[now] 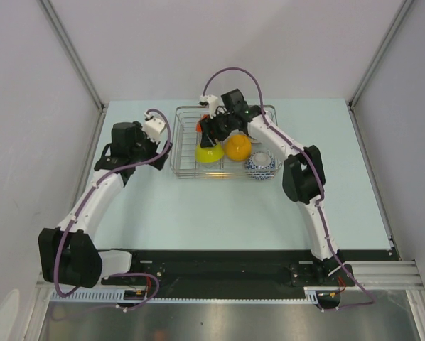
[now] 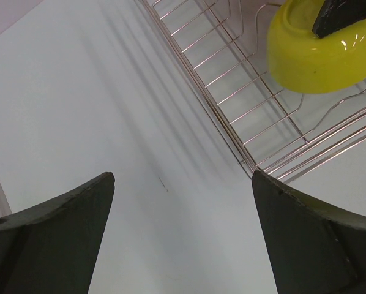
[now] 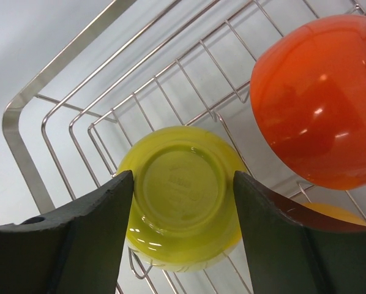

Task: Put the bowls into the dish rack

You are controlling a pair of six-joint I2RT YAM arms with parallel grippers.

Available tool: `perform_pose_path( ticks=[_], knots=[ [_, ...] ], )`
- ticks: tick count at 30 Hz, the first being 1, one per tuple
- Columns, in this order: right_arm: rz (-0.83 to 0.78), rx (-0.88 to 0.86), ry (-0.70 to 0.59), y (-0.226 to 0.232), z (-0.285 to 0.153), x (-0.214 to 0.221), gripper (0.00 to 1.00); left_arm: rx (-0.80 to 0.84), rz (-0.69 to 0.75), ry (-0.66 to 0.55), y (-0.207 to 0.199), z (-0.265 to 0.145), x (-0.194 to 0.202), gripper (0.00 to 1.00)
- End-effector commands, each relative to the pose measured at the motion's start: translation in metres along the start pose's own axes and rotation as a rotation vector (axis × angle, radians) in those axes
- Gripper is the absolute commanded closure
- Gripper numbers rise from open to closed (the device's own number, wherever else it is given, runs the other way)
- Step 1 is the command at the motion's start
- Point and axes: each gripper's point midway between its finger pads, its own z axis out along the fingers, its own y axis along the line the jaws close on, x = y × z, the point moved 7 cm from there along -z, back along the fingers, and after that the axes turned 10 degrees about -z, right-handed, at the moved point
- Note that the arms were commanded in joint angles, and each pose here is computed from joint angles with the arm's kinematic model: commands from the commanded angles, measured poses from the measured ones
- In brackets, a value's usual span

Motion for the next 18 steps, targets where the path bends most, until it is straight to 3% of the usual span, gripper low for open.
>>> perform_pose_path(
  ticks=[1,7,18],
  knots=[
    [-0.007,0.002,-0.029,0.004,-0.011,-0.006,0.34,0.017,0.027,-0.059,-0.003,-0.008,-0.009,0.00],
    [-0.007,0.013,-0.033,0.002,-0.020,-0.007,0.44,0.017,0.026,-0.061,-0.004,-0.010,-0.007,0.00],
    [0.000,0.039,-0.065,-0.002,-0.048,-0.012,0.47,0.025,0.018,-0.055,-0.005,-0.008,-0.004,0.00]
  ],
)
